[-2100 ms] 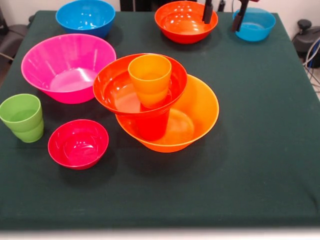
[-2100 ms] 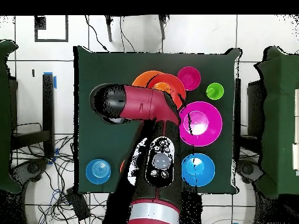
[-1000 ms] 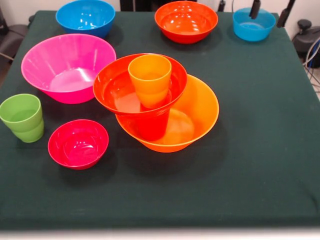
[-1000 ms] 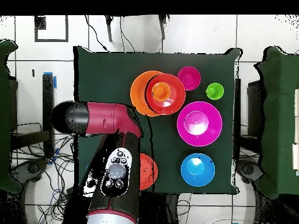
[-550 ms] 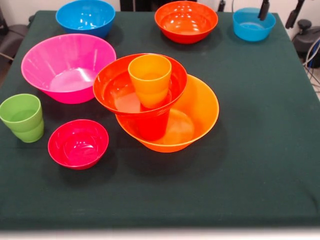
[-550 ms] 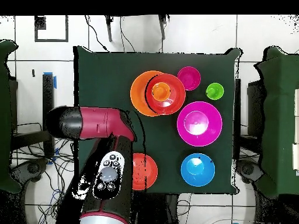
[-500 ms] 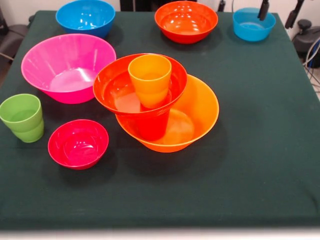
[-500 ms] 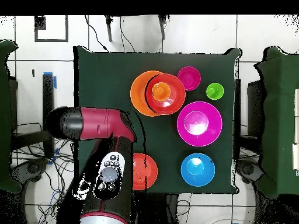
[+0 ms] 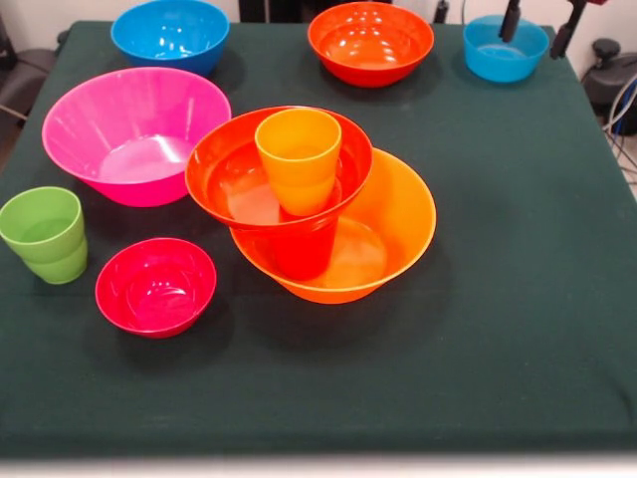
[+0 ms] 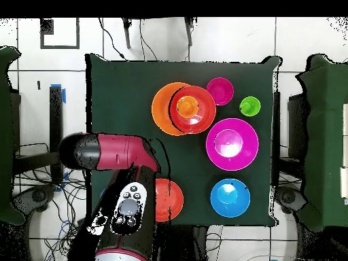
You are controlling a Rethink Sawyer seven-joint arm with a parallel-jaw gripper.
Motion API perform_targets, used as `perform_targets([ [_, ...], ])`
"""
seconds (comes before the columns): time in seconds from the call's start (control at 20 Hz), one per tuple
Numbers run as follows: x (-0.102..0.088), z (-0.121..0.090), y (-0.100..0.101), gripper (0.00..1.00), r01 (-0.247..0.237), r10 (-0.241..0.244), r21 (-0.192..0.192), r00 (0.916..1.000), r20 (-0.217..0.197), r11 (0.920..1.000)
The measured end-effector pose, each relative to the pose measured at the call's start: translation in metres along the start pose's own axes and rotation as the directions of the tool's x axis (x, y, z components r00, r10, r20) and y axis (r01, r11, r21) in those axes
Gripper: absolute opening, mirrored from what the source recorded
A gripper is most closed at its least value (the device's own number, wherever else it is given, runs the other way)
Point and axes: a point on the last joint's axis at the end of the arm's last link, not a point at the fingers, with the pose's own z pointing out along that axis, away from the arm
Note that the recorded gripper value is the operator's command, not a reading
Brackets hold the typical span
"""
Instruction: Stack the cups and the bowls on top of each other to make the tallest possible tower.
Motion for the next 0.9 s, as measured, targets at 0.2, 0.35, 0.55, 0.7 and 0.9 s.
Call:
perform_targets([
  [0.2, 0.010, 0.006, -0.003, 1.00, 0.001, -0.001, 0.007, 1.0000, -0.005, 1.0000],
  [0.35, 0.018, 0.008, -0.004, 1.00, -0.001, 0.001, 0.011, 0.9999, -0.014, 0.9999],
  [0.55, 0.033, 0.011, -0.002, 1.00, -0.007, 0.007, 0.017, 0.9995, -0.032, 0.9998],
  [0.7, 0.042, 0.012, -0.001, 1.00, -0.008, 0.009, 0.021, 0.9992, -0.039, 0.9998],
  [0.9, 0.054, 0.014, 0.002, 1.00, -0.024, 0.025, 0.018, 0.9989, -0.041, 0.9995],
])
